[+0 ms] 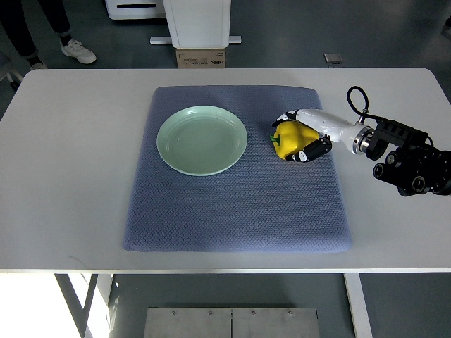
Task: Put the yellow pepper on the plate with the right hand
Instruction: 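Close the right hand's fingers around the yellow pepper, then lift the pepper and carry it onto the green plate, then open the right hand to release the pepper on the plate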
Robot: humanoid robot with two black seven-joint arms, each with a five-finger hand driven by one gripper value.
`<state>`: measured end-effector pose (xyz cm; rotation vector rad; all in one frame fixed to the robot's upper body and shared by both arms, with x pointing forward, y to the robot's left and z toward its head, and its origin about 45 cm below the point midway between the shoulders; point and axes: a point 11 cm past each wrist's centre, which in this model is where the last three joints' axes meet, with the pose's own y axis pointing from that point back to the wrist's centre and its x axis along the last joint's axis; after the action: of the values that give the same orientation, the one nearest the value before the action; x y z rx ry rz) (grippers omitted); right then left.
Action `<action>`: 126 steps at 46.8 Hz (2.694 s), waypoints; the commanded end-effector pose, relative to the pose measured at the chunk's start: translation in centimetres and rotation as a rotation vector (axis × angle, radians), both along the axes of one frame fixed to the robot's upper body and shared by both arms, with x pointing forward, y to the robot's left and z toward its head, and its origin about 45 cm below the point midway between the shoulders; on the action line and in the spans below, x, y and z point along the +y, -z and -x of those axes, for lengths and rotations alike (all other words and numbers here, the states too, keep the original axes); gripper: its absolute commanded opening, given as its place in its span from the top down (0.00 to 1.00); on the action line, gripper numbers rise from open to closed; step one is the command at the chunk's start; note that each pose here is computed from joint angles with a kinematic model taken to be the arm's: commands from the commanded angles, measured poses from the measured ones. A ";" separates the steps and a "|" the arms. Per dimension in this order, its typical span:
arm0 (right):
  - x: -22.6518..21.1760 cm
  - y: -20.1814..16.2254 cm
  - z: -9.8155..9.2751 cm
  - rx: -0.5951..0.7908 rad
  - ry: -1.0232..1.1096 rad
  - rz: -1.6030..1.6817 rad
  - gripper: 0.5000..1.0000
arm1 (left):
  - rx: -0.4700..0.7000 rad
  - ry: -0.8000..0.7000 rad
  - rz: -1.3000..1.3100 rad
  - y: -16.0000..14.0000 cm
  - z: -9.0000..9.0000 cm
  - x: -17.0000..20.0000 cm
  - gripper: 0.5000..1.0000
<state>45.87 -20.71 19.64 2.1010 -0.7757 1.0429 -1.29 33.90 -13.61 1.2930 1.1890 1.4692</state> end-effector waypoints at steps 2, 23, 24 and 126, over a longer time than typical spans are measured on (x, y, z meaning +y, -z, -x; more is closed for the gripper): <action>0.1 -0.3 -0.2 -0.007 -0.001 -0.003 1.00 | 0.000 0.000 0.000 0.0 0.0 0.0 0.00; 1.6 -4.4 -2.0 -0.082 -0.024 -0.013 1.00 | 0.000 0.000 0.000 0.0 0.0 0.0 0.00; 1.8 -4.5 -2.0 -0.083 -0.026 -0.013 1.00 | 0.000 0.000 0.000 0.0 0.0 0.0 0.00; 10.5 -2.4 -1.8 0.002 0.052 -0.154 0.03 | 0.000 0.000 0.000 0.0 0.0 0.0 0.00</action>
<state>47.59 -10.16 22.04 2.1980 -0.9295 0.9795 -1.29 33.90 -13.61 1.2932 1.1893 1.4690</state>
